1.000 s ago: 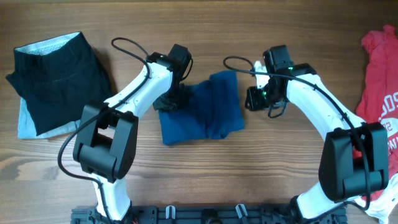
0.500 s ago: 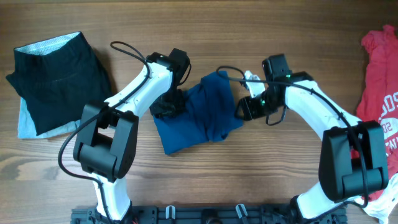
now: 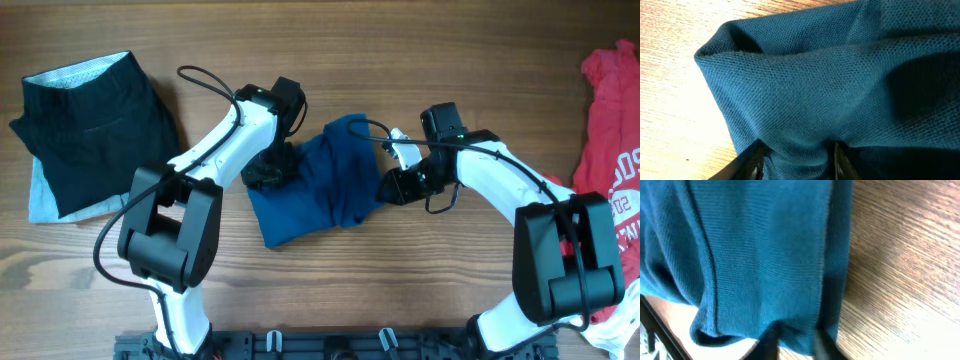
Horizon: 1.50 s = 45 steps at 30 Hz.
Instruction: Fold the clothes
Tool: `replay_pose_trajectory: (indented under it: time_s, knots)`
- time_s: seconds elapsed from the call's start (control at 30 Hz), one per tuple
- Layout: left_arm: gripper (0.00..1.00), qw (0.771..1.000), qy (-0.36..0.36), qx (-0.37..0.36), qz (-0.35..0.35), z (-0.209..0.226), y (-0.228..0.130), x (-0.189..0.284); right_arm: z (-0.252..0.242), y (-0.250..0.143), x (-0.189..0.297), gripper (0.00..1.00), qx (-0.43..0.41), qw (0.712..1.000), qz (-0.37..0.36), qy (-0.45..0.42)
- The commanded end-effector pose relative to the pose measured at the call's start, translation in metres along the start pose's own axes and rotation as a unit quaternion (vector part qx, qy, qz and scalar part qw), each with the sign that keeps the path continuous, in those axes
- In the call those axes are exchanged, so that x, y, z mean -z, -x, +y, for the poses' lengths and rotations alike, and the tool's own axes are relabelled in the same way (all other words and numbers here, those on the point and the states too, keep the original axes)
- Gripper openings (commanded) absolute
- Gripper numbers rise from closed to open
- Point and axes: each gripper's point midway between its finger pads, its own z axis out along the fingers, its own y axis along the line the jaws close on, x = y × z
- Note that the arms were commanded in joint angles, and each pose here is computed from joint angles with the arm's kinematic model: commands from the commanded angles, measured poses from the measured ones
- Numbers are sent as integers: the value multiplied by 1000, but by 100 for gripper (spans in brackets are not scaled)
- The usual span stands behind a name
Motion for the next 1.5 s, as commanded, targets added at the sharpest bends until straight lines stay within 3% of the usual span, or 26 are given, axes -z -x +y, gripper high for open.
replay_pose_trajectory:
  time_s: [0.0,0.27,0.43,0.67,0.8,1.0,1.23,1.33,1.43,1.47]
  knots:
    - [46,1000,12,8,10,5,-1,-11,11,0,-3,4,20,999,-1,36]
    - [47,1000,12,8,10,5,-1,-11,12,29,19,4,31,998,-43,27]
    - [48,1000,12,8,10,5,-1,-11,-12,58,55,4,-23,994,-97,-35]
    - [48,1000,12,8,10,5,-1,-11,-27,46,52,4,-40,994,-78,-69]
    - [48,1000,13,8,11,5,-1,-11,-51,32,53,4,-73,987,-52,-134]
    - [47,999,22,7,23,10,-7,-11,-54,25,46,7,-82,987,-33,-135]
    - [32,996,67,26,59,31,-28,-4,-46,7,46,6,-107,987,-2,-119]
    - [32,997,68,27,21,34,-21,11,-29,1,46,7,-99,992,11,-81]
    - [35,997,32,34,-60,29,0,39,-10,-2,44,10,-80,996,18,-27]
    - [41,995,17,40,-90,28,8,51,-2,-2,44,11,-77,997,20,-6]
